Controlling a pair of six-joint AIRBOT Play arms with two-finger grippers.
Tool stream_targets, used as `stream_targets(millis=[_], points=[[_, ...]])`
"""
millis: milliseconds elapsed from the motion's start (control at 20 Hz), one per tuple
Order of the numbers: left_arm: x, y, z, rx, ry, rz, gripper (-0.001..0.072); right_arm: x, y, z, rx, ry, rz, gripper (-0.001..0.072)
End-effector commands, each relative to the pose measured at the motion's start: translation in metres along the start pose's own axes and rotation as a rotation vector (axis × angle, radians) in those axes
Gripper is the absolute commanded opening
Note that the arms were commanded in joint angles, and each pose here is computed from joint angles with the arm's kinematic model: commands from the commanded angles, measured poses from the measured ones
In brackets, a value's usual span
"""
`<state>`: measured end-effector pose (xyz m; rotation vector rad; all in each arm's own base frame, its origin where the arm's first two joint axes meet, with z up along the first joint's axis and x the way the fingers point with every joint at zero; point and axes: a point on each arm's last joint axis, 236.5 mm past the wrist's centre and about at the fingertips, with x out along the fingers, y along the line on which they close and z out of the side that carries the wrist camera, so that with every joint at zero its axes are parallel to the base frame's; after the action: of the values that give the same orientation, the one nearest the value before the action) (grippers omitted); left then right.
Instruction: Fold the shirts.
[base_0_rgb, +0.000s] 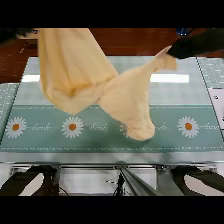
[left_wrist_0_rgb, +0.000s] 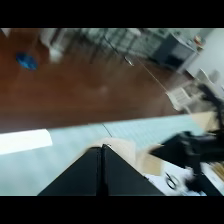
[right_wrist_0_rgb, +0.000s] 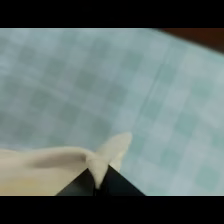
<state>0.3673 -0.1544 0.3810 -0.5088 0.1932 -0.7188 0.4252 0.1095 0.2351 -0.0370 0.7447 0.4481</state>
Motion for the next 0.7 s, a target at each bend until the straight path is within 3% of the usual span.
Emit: stream_targets(millis=[0, 150, 300, 650], points=[[-0.042, -0.026, 0.051, 0.138, -0.115, 0.071, 0.0014, -0.121, 0.031, 0.058, -0.089, -0.339, -0.062, 0.0039], [-0.064, -0.012, 0.042, 0.181, -0.066, 0.204, 0.0015, -0.226, 0.054, 0.079, -0.145, -0.593, -0.134, 0.0039], [-0.081, 0.027, -0.002, 0.159, 0.133, 0.375, 0.0015, -0.304, 0.058, 0.073, -0.123, -0.745, -0.236, 0.0039], [-0.106, 0.078, -0.076, 0.108, 0.430, 0.531, 0.0015, -0.334, 0.077, 0.044, -0.032, -0.755, -0.184, 0.0038]])
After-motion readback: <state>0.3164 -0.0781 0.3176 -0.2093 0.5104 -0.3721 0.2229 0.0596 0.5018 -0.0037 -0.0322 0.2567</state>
